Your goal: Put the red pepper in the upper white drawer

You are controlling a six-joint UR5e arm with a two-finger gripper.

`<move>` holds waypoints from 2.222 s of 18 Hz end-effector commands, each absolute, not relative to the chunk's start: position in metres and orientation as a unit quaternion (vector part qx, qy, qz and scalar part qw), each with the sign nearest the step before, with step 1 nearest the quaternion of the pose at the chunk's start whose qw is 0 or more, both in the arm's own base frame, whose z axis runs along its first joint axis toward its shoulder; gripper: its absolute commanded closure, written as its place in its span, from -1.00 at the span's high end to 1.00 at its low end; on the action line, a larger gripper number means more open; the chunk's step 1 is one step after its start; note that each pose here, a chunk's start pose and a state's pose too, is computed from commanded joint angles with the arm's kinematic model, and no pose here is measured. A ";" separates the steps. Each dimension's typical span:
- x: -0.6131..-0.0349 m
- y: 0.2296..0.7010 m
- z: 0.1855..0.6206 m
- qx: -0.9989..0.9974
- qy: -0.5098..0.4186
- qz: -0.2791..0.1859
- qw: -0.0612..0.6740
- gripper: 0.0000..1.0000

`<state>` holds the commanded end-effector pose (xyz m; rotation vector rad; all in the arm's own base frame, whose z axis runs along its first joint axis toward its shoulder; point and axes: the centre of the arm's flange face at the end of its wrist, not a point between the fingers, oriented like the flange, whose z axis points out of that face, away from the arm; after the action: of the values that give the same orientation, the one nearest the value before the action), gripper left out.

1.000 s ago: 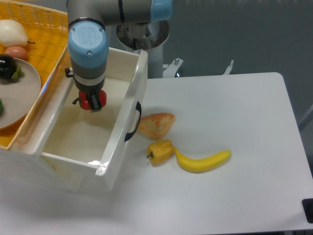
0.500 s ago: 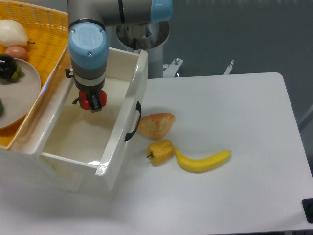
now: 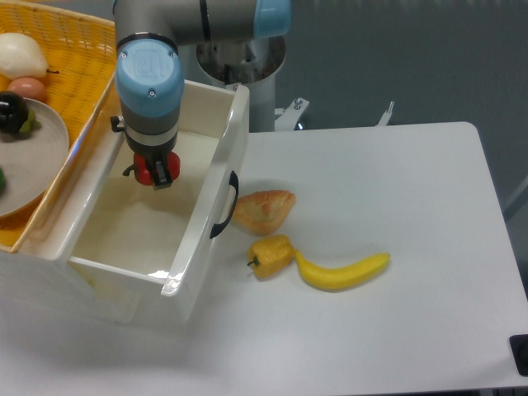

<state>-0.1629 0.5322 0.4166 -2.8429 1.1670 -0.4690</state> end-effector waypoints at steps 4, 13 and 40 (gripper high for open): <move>-0.163 0.532 0.415 -0.914 0.376 -0.152 0.016 0.39; -0.163 0.532 0.415 -0.914 0.376 -0.152 0.016 0.39; -0.170 0.526 0.446 -0.922 0.364 -0.121 0.045 1.00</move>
<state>-0.1698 0.5256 0.4461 -2.8177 1.1132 -0.3695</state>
